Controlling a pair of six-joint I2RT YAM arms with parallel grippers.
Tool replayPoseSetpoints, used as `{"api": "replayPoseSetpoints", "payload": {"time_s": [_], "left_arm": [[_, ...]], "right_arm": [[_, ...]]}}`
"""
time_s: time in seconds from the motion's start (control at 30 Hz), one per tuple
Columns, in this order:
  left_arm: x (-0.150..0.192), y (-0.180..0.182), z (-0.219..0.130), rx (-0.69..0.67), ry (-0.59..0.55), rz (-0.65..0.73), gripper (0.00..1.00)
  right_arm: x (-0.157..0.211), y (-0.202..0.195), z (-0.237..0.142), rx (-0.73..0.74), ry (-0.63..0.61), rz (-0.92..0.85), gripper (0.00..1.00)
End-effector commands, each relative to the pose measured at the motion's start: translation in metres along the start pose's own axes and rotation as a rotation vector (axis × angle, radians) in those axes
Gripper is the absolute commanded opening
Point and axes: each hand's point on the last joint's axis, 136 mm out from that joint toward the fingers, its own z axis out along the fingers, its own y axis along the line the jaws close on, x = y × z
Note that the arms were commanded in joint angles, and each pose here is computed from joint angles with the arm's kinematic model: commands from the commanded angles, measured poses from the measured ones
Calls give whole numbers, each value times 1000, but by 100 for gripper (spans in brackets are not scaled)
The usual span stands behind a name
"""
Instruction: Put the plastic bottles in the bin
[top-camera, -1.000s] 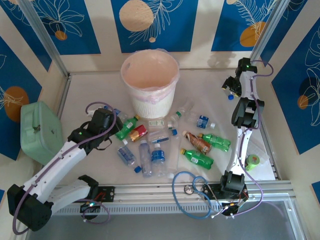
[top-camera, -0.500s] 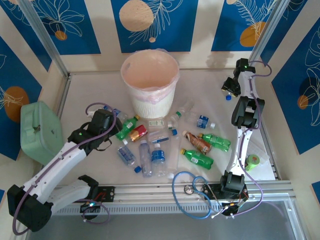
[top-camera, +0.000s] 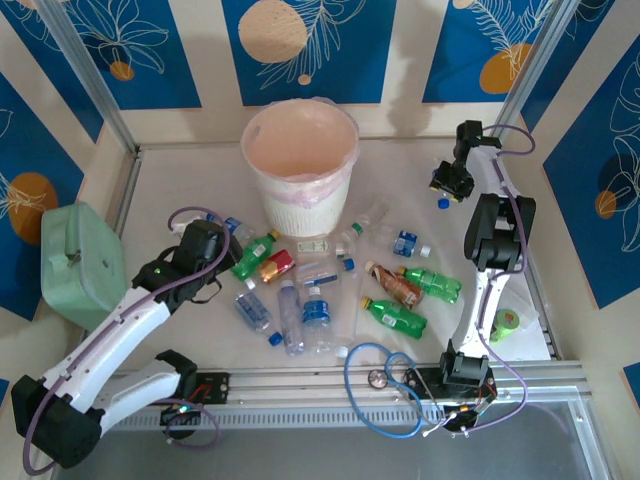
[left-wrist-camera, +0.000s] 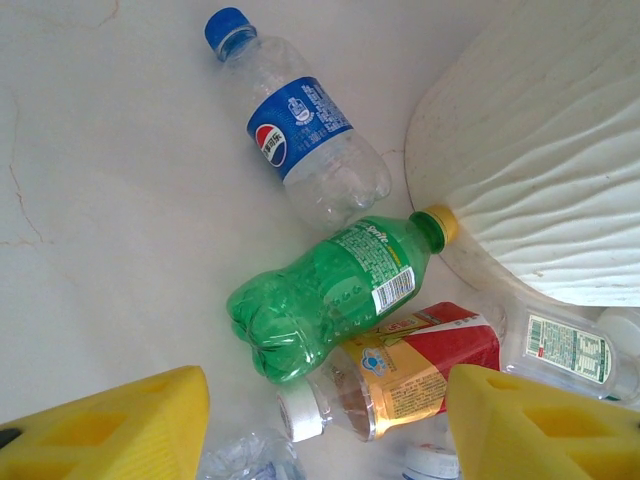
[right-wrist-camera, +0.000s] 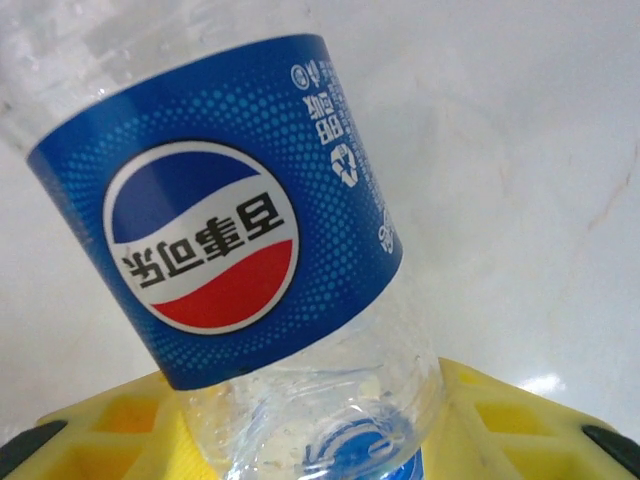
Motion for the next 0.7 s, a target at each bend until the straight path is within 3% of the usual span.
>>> {"api": "replayPoseSetpoints", "payload": {"time_s": [0.0, 0.2, 0.43, 0.67], "left_arm": [[-3, 1, -2, 0, -16, 3, 64], [-10, -3, -8, 11, -31, 8, 64], [-14, -10, -7, 23, -31, 16, 64], [-20, -9, -7, -8, -35, 8, 64]], "right_arm": [[16, 14, -18, -38, -21, 1, 46], [46, 30, -60, -44, -81, -63, 46], [67, 48, -159, -81, -224, -133, 46], [92, 105, -259, -231, -360, -258, 46]]}}
